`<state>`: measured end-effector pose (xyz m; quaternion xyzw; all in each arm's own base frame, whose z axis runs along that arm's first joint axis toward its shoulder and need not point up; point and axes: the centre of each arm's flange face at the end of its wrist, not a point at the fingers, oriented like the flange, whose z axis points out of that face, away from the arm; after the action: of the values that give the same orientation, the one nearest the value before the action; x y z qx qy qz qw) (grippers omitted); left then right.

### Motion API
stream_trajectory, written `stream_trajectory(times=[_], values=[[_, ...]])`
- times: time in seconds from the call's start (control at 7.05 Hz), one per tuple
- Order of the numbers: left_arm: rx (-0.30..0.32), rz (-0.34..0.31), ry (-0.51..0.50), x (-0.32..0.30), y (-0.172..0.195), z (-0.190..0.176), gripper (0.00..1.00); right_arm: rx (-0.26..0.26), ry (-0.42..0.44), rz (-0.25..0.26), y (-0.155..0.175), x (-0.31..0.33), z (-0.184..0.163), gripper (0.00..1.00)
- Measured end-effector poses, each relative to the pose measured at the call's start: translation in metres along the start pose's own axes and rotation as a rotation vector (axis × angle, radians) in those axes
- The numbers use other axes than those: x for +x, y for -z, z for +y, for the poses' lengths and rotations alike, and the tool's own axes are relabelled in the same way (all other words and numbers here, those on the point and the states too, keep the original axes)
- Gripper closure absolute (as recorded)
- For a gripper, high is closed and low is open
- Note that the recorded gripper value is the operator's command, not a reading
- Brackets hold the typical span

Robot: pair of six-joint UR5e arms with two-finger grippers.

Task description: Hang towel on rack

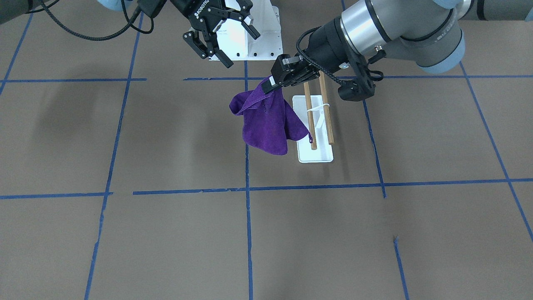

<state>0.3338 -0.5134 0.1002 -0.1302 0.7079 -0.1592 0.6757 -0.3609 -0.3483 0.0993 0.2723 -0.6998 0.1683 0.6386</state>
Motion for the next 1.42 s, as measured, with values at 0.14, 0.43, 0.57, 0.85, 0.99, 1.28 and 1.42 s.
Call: stream_trajectory(times=[0.14, 0.43, 0.57, 0.85, 0.99, 1.28, 1.42], values=[[0.002, 0.003, 0.019, 0.001, 0.001, 0.001, 1.0, -0.022, 0.007, 0.021, 0.017, 0.017, -0.01, 0.0], [0.019, 0.032, 0.071, 0.001, 0.011, 0.012, 1.0, -0.053, 0.023, 0.091, 0.041, 0.056, -0.045, 0.0], [0.051, 0.063, 0.087, -0.003, 0.017, 0.017, 1.0, -0.065, 0.028, 0.135, 0.055, 0.078, -0.069, 0.0], [0.127, 0.143, 0.093, -0.018, 0.016, 0.043, 1.0, -0.092, 0.066, 0.252, 0.091, 0.136, -0.123, 0.0], [0.17, 0.18, 0.093, -0.028, 0.003, 0.058, 1.0, -0.094, 0.115, 0.323, 0.112, 0.169, -0.141, 0.0], [0.292, 0.21, 0.037, -0.042, -0.024, 0.086, 1.0, -0.112, 0.24, 0.455, 0.148, 0.232, -0.159, 0.0], [0.381, 0.166, -0.028, -0.047, -0.033, 0.101, 1.0, -0.132, 0.254, 0.504, 0.159, 0.259, -0.164, 0.0]])
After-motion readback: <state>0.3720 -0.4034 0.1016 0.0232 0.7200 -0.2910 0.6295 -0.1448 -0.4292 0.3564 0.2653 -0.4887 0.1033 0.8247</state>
